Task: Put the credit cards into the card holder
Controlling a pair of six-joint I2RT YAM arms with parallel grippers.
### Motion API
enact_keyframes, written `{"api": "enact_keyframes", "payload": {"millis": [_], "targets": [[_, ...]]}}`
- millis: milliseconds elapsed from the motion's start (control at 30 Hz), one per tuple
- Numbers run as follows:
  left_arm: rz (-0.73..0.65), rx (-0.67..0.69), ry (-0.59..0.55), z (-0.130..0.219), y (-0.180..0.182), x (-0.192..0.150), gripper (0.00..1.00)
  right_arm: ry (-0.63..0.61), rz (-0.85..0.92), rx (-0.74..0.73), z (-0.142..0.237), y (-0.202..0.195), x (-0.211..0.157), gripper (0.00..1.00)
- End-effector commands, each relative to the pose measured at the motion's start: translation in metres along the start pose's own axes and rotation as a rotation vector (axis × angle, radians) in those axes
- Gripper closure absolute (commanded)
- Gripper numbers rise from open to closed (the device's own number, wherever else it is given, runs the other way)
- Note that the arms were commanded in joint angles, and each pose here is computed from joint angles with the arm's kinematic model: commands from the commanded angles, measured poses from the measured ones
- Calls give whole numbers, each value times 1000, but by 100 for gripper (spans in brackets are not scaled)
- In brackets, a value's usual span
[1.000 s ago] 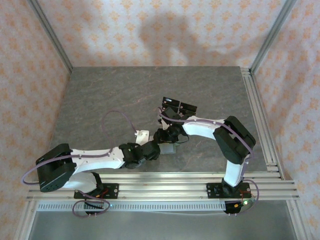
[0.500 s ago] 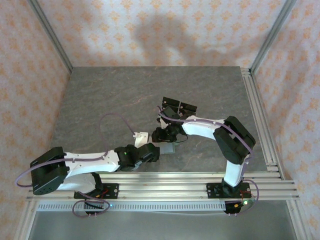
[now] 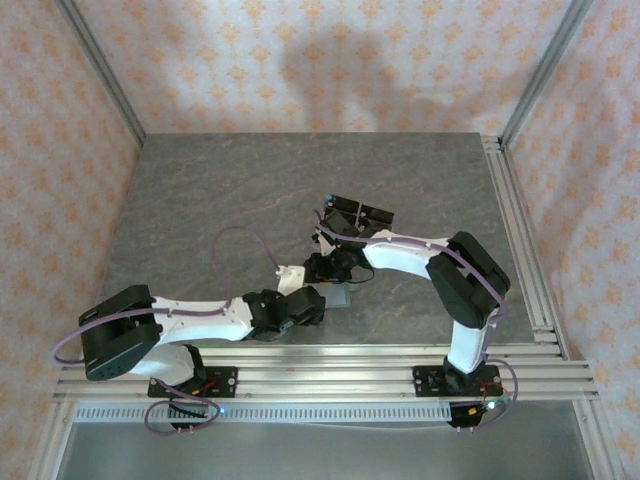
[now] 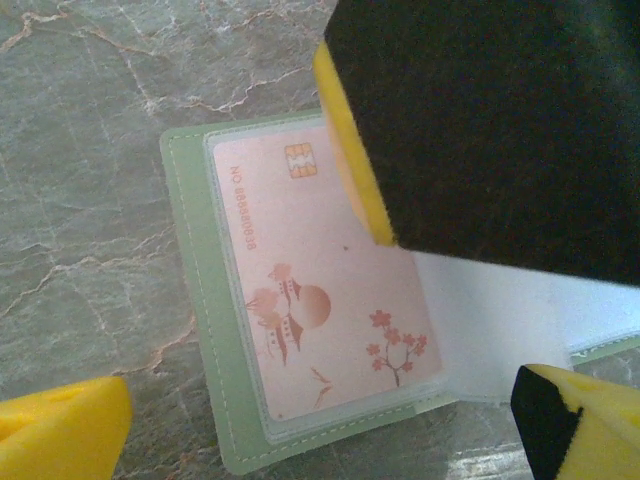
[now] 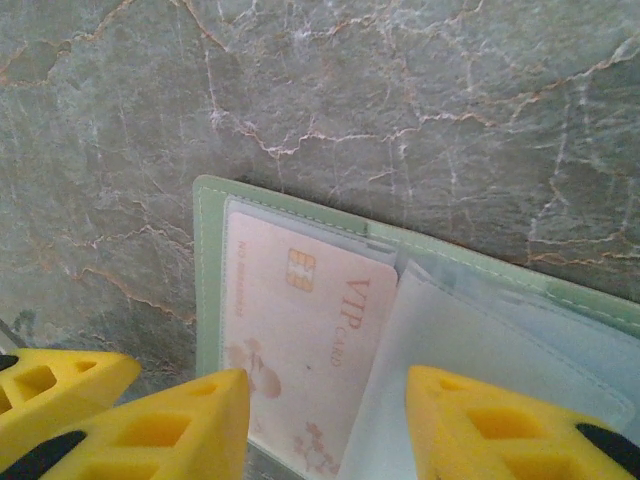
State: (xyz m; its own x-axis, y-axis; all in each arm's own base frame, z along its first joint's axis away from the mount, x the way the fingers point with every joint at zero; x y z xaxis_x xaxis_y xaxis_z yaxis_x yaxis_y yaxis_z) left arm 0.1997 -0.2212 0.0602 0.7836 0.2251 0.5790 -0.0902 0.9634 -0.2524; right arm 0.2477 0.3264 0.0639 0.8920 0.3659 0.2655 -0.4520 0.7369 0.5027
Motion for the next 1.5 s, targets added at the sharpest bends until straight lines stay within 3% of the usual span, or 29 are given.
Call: {"api": "enact_keyframes", "payload": {"millis": [0,433,833,1467], "targets": [[-14,2,-48,0,-9,9,1,-15,8,14,0,6,6,55],[-29,57,-30,-13,1,-2,1,-18,15,9,3,8,8,55],[-27,58,-33,-12,2,-2,1,-177,-54,-106,50,-5,18,53],[-26,62,-38,-11,3,0,1,-110,-122,-111,21,-30,-17,53]]}}
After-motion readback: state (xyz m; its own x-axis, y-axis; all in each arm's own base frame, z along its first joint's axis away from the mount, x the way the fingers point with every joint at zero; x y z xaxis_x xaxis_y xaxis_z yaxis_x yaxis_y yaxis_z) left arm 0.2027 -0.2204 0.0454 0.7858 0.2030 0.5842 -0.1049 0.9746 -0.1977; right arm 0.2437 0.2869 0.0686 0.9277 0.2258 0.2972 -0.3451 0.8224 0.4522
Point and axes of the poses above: each hand's point on the last joint's axis, 136 mm out from that joint toward the fingers, its own z axis back along the fingers, its own y axis along the line the jaws close on, x = y × z, the point moved 2 cm from there along z, back along the fingers, and after that the axes turned 13 degrees about z, right-handed, at the moved point
